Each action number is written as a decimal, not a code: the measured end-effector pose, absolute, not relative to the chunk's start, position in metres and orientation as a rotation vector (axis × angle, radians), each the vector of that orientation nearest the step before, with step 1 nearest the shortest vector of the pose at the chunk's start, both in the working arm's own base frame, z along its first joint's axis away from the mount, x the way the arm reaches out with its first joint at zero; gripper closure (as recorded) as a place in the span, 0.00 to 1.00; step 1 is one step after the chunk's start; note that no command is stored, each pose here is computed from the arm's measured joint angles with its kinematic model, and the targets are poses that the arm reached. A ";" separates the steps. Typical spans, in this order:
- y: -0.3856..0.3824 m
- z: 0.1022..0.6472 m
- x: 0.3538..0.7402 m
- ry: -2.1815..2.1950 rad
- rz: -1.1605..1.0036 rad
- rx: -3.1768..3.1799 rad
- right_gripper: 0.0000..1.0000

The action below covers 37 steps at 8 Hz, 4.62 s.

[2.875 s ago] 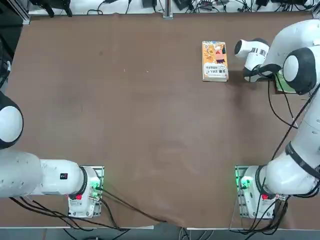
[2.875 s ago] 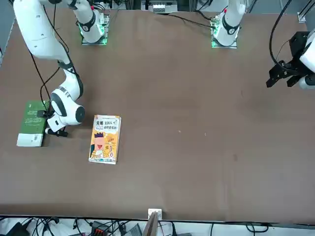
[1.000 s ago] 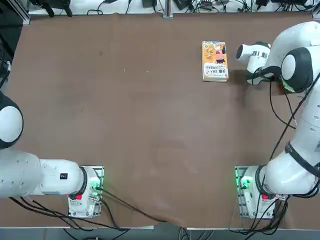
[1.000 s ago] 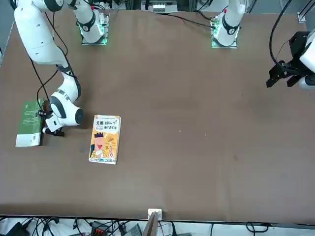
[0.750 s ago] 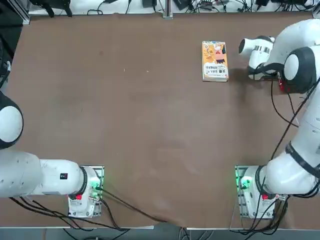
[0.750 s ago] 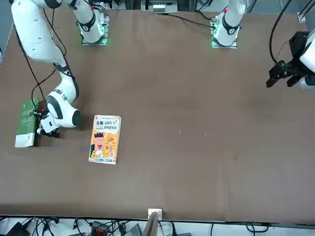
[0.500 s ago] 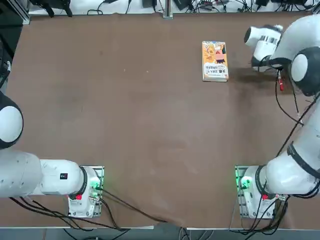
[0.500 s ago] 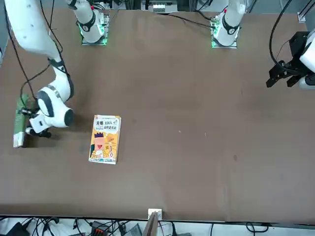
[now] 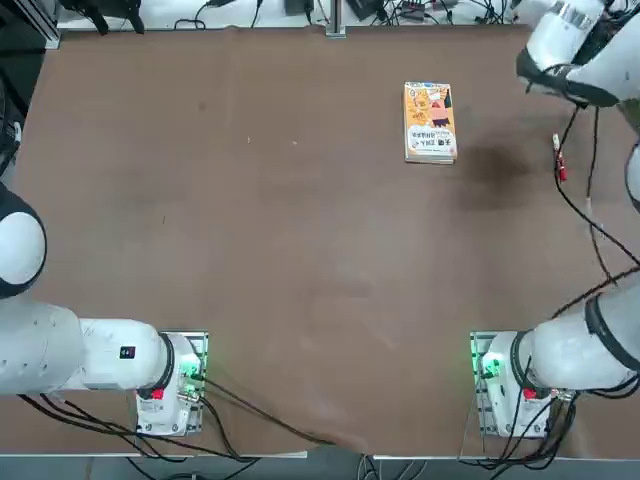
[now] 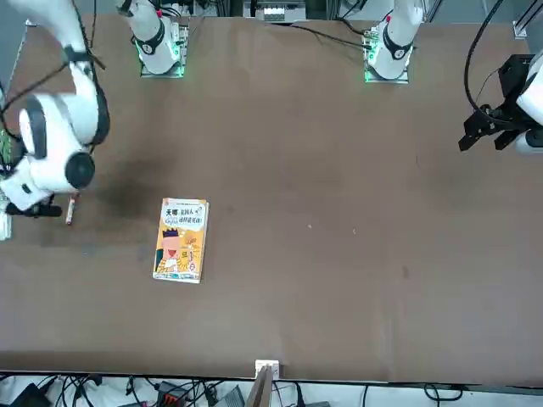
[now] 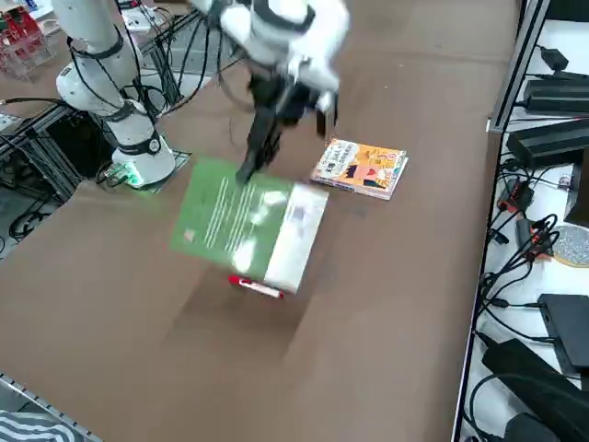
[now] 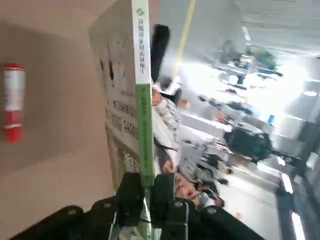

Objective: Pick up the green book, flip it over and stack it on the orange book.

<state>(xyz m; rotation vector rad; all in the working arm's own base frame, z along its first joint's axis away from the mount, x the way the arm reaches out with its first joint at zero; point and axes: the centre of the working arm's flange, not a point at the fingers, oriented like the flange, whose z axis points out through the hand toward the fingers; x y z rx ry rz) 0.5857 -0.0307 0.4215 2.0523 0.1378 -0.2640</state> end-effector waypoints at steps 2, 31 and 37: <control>0.108 0.473 0.573 0.187 -0.222 2.230 0.89; 0.109 0.324 0.627 -0.005 -0.318 3.392 0.89; 0.080 0.270 0.629 -0.115 -0.362 3.373 0.89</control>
